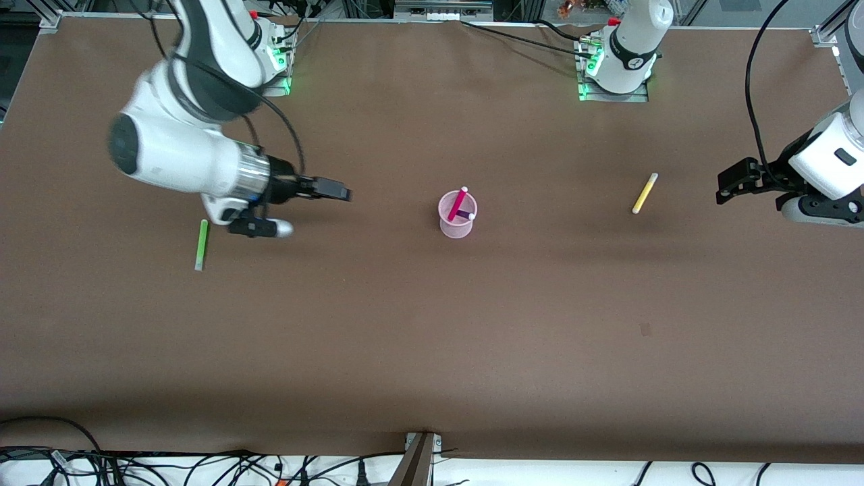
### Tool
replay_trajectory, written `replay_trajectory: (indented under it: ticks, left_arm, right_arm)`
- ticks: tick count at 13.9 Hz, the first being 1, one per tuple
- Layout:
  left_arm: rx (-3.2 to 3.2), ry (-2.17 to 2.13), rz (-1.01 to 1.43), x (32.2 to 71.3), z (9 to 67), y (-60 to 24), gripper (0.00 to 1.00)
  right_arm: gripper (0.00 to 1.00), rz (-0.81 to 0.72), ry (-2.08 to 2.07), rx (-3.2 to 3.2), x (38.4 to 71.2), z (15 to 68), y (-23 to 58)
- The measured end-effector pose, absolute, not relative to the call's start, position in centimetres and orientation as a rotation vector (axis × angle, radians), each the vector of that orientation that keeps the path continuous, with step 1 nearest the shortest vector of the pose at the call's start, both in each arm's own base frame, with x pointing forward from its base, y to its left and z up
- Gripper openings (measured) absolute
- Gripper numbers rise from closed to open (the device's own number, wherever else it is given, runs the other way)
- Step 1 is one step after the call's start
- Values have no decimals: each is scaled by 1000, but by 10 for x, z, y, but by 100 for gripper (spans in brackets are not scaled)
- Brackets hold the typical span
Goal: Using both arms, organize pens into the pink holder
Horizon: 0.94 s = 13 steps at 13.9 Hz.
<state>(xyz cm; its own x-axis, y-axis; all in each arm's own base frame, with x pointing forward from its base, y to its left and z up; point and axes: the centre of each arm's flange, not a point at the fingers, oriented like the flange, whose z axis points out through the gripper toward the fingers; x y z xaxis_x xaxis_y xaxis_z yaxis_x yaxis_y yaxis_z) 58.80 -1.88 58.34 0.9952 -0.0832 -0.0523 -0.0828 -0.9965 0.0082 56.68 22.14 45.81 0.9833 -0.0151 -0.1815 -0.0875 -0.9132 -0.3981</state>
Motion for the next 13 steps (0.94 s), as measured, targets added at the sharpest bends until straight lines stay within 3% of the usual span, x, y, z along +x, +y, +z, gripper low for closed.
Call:
replay_trajectory:
  ticks: [5, 9, 13]
  left_arm:
    - [3130, -139, -108, 585, 583, -19, 100]
    - [3129, -156, -120, 586, 579, -23, 100]
    - [3129, -151, -114, 587, 579, -21, 100]
  right_arm:
    - [100, -25, -169, -2971, 576, 526, 137]
    - [100, 15, -195, -3022, 574, 576, 100]
    - [100, -37, -216, -3050, 577, 597, 83]
